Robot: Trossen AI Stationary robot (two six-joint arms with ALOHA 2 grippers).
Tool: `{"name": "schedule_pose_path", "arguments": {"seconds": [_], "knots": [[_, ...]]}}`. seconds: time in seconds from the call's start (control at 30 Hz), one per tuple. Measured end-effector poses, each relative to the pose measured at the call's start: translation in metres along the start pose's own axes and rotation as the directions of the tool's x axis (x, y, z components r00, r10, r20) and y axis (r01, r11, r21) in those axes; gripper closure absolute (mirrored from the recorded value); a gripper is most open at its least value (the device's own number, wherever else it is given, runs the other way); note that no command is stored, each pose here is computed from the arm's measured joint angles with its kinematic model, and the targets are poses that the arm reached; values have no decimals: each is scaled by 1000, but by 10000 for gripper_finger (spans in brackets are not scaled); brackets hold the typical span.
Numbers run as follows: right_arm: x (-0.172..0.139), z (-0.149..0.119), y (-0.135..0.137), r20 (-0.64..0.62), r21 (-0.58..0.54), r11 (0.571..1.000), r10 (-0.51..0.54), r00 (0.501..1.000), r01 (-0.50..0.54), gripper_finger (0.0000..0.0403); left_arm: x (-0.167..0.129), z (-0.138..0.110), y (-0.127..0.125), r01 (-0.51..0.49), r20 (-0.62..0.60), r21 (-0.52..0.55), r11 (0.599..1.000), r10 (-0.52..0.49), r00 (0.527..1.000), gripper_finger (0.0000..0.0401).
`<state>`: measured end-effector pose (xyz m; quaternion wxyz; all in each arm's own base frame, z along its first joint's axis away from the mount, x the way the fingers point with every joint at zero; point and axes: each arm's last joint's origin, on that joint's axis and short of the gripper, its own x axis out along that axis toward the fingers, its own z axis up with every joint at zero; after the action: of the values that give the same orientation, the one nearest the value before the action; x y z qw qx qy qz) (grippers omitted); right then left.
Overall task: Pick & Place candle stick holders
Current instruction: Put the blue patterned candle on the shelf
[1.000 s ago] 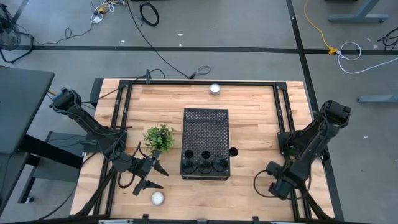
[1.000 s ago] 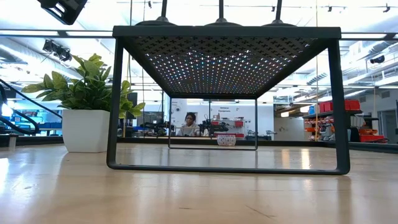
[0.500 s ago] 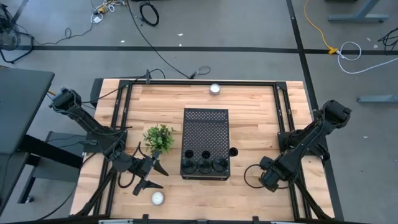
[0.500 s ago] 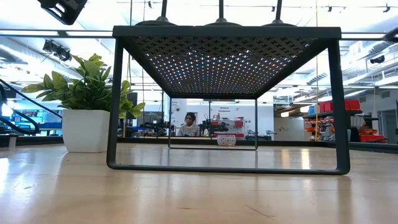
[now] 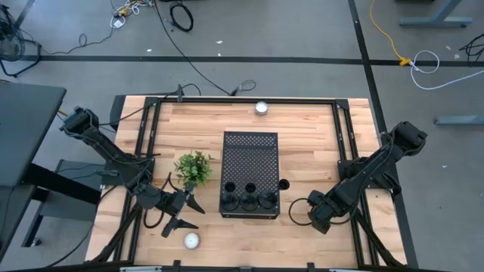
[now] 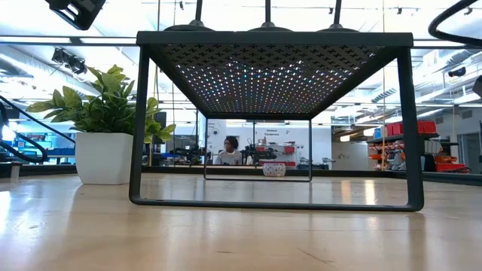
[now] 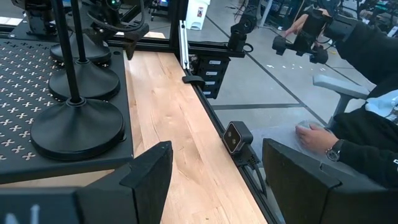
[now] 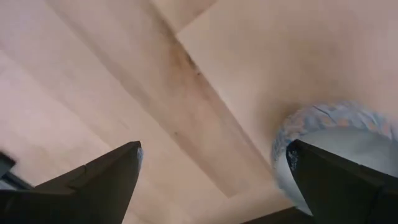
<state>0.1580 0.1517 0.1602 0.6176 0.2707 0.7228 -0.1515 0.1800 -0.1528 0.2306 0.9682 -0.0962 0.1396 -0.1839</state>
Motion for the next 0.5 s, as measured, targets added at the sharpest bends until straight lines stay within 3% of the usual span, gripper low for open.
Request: {"name": "schedule_pose_path", "arguments": {"seconds": [0.27,0.5], "knots": [[-1,0,1,-18,-83,996,22,1000,-24,5,0,0,0,0,0,0,1000,0,1000,153],[-10,-2,-8,0,-30,999,-13,1000,13,5,0,0,0,0,0,0,1000,0,1000,153]]}}
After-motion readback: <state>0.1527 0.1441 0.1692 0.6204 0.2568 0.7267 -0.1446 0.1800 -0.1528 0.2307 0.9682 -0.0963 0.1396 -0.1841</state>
